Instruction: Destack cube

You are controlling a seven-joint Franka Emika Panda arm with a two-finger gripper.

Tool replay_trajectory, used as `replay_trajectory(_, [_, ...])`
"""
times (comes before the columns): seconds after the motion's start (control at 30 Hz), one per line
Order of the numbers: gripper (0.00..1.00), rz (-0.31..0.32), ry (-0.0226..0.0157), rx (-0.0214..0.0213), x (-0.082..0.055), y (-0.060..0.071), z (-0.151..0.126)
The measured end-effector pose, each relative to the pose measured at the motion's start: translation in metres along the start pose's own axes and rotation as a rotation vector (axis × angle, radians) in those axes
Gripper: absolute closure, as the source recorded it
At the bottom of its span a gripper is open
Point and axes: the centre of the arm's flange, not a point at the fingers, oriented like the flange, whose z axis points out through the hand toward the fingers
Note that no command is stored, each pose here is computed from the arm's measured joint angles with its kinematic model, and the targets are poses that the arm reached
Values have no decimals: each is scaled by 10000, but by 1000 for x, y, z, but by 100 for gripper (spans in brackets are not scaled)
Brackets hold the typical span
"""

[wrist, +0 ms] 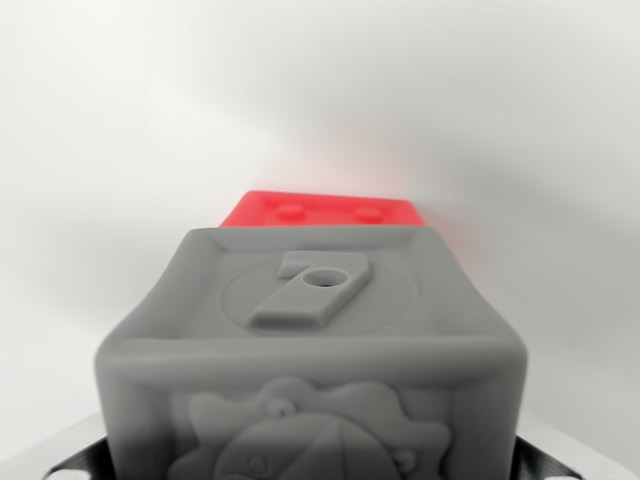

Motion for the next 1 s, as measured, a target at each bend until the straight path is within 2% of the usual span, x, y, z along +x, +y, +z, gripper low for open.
replay_trajectory(0.17, [100,-2,7,-1,0,0,-2])
replay_trajectory(0.43, [100,-8,49,13,1,-1,-14])
replay_trajectory(0.6, [100,2,50,11,1,-1,-23])
replay_trajectory(1.0, [100,7,82,24,1,-1,-56])
